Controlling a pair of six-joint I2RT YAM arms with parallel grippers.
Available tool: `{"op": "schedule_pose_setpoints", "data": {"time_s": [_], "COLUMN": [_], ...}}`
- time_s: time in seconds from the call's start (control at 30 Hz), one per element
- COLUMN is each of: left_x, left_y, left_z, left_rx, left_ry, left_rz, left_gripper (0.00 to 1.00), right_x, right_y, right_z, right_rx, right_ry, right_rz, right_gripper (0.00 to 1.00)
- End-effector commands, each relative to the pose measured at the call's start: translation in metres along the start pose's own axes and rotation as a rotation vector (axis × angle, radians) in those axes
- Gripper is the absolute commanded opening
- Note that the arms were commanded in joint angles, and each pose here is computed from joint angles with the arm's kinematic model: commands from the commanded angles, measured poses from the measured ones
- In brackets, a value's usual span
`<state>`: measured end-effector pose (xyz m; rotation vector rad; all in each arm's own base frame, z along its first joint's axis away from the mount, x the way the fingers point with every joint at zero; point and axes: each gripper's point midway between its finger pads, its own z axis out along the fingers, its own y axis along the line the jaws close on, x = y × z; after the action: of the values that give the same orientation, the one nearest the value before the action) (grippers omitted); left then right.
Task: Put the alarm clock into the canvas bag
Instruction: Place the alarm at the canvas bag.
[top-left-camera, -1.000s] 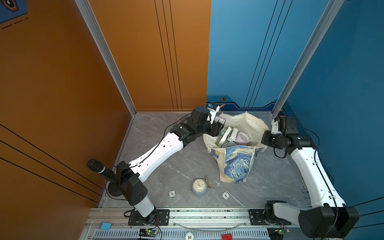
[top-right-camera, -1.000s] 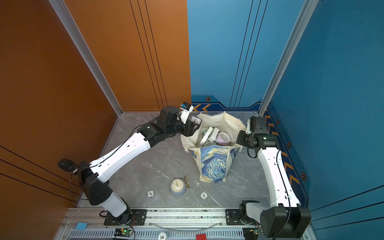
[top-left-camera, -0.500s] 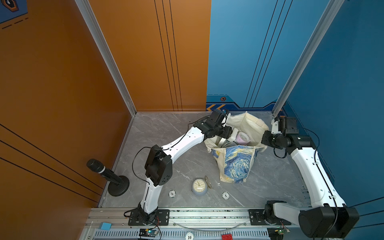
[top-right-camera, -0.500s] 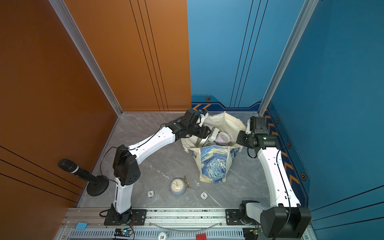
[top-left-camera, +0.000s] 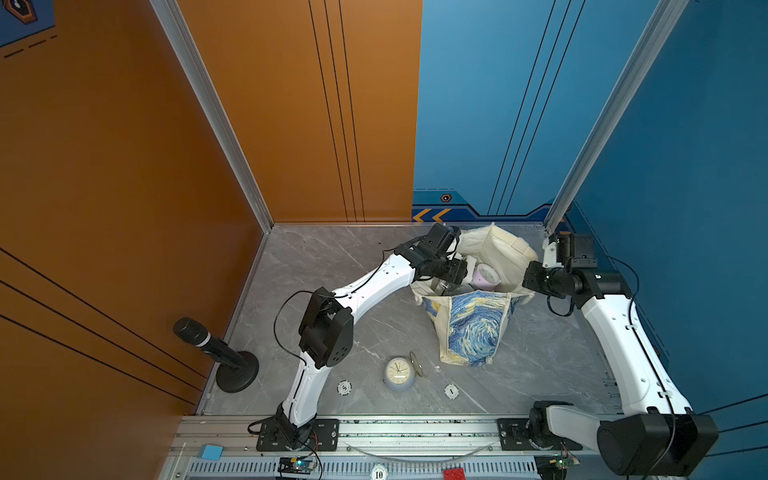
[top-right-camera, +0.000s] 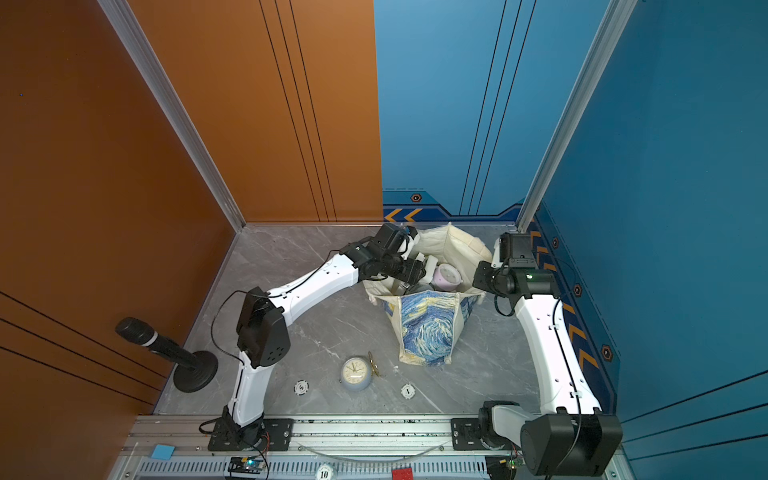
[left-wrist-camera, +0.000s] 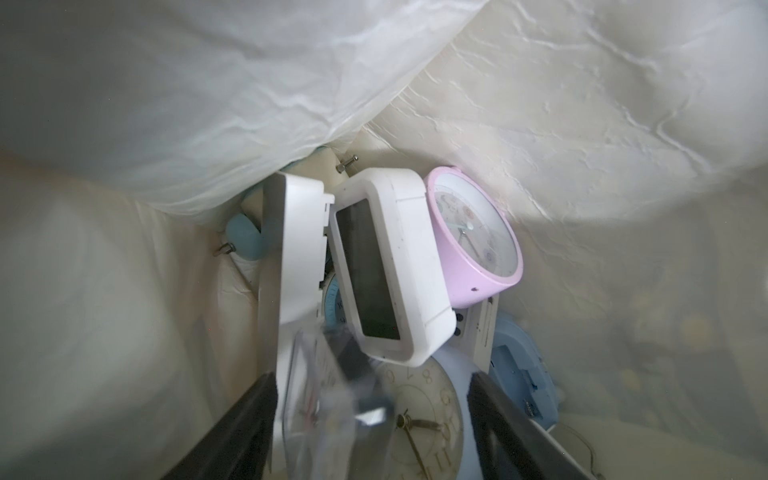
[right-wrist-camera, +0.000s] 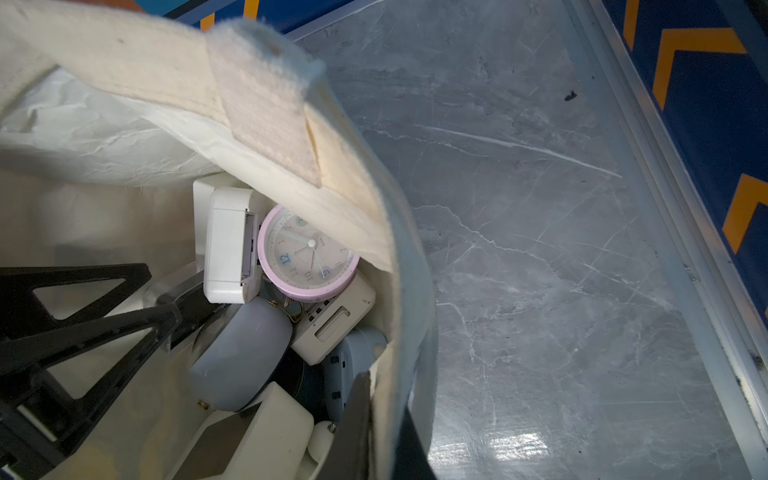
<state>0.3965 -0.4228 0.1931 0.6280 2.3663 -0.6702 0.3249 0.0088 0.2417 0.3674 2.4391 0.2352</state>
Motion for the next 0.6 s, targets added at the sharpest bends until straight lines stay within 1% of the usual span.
{"op": "schedule_pose_setpoints", "data": {"time_s": [0.0,0.17,0.33,0.47,0.57], "left_x": [-0.026,-0.042,-0.05,-0.049,-0.043], "left_y": [-0.019,-0.029,-0.037,-0.042,-0.048], "left_z": [-0.042,-0.077,-0.109,-0.134,-0.15], "left_rx": [0.032,0.043,0.042,0.048,0.057], "left_ry": [-0.077,-0.14,-0.183,-0.199,-0.197], "left_rz": [0.017,0.033,0.049,0.07,0.107], "left_gripper": [0.76,0.76,0.76,0.76,0.76], "right_x": [-0.001,0.0,0.0,0.0,0.0], "right_y": [0.001,0.002,0.001,0.002,0.002], "right_z": [-0.001,-0.002,-0.001,-0.001,-0.001], "right_rx": [-0.004,-0.006,-0.006,-0.006,-0.009], "right_ry": [-0.004,-0.004,-0.002,-0.003,-0.003], "right_rz": [-0.024,-0.025,-0.023,-0.024,-0.026], "right_gripper": [0.1,0.1,0.1,0.1,0.1]}}
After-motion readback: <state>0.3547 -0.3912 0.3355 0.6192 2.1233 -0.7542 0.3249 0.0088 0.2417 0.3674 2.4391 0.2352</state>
